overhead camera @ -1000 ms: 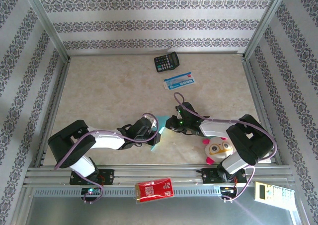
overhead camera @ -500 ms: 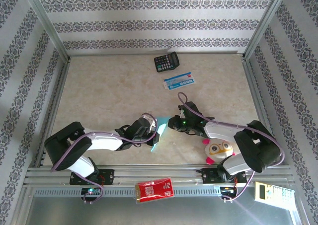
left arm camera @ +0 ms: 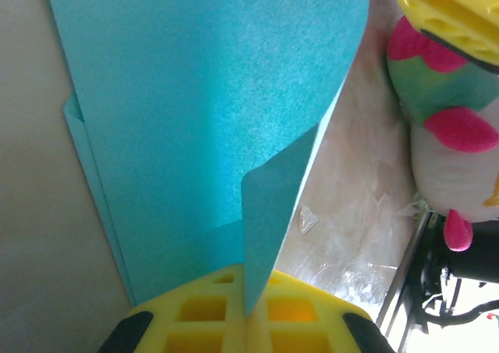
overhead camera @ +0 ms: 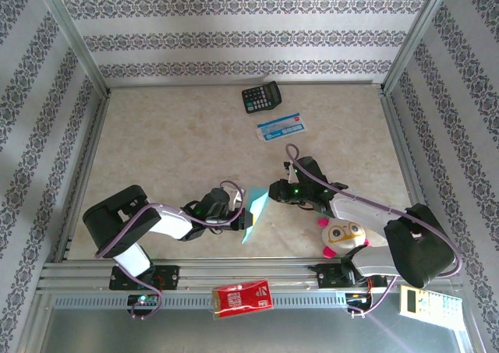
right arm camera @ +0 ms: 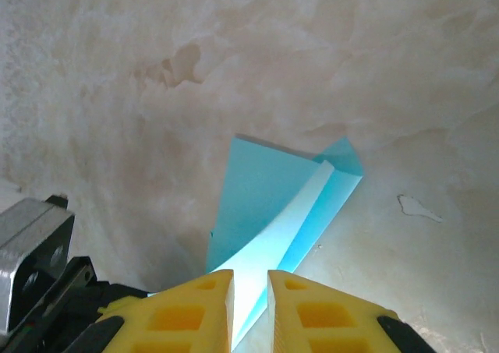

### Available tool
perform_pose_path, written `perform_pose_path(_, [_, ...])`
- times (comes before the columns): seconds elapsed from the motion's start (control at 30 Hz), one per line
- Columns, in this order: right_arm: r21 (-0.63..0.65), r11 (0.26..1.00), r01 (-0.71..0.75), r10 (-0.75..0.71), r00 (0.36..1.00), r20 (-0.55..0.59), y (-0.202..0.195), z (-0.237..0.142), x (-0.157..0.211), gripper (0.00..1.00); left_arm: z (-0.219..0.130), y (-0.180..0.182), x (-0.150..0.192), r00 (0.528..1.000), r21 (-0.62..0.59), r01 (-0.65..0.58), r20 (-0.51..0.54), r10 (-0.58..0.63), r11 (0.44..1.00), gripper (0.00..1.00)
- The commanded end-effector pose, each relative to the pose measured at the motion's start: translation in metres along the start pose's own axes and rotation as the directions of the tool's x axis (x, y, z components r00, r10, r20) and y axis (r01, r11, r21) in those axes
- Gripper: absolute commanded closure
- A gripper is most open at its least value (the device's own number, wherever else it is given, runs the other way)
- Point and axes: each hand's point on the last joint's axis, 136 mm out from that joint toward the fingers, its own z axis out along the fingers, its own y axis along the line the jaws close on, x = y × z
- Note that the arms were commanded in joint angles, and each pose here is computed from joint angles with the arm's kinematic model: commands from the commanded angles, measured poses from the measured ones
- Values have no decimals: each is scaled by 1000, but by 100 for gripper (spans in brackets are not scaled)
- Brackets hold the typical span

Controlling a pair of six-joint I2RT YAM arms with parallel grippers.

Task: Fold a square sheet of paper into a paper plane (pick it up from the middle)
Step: Perform the fifth fold on the wing at the bottom-center of the table.

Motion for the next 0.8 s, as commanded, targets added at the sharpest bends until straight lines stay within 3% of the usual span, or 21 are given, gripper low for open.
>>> perform_pose_path(0.0, [-22,999,48,-48,999,-22,4,-5,4,81,-2,-12,-8,998,95,52,18,-54,994,100])
perform_pose_path(0.43, [-48,996,71,-73,996,-48,10,-1,9,81,-9,6,-7,979,112,191,45,-197,975,100])
perform_pose_path(0.77, [-65,992,112,-116,991,-71,26,7,12,81,-9,33,2,934,90,348,50,-354,933,100])
